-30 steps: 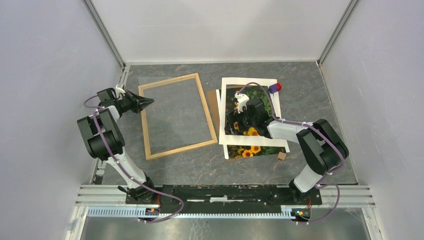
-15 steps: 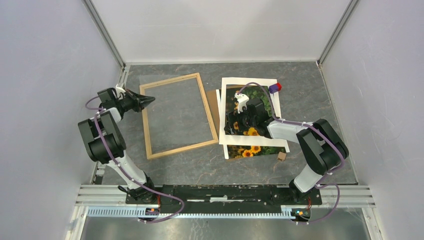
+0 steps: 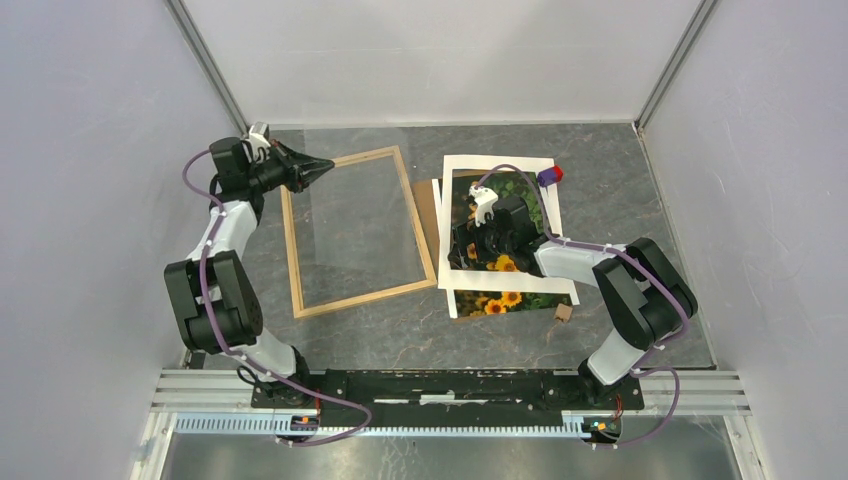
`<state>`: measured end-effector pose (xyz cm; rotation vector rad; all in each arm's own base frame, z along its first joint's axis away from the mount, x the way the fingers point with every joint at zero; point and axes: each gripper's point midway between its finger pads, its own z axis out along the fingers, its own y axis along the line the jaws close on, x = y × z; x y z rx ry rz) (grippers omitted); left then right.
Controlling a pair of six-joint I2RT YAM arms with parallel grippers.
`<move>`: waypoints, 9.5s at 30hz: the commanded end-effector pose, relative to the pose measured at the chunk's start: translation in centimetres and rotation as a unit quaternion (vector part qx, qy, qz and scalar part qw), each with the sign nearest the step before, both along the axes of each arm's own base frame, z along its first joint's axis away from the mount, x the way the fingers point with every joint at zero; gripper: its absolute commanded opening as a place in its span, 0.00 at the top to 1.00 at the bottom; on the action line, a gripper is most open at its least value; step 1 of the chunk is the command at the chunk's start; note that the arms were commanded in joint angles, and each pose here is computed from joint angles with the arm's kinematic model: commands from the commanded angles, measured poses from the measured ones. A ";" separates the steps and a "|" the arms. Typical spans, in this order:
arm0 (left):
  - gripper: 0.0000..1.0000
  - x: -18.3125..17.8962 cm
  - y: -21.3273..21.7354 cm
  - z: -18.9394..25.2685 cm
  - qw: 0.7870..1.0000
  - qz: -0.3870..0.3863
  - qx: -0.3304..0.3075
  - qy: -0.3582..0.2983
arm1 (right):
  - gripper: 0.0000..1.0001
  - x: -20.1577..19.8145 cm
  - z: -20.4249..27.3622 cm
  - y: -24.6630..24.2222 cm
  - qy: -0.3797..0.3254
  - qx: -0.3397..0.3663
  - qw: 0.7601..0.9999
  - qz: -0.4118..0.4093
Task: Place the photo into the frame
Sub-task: Place the photo frame item in the photo frame.
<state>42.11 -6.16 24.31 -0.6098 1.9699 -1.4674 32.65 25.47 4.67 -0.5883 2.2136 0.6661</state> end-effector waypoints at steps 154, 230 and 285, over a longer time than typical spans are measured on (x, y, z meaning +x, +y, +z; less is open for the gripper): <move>0.98 -0.8 2.1 -2.9 0.998 -0.023 -0.003 -0.061 | 0.02 0.5 0.7 1.2 -0.007 0.022 1.000 0.013; 0.98 1.0 6.6 -9.3 0.999 0.030 -0.018 0.036 | 0.02 0.4 0.5 1.4 -0.004 0.025 1.000 0.017; 0.98 1.0 7.5 -10.0 0.997 0.056 -0.030 0.042 | 0.02 0.3 0.8 1.5 -0.006 0.026 0.999 0.018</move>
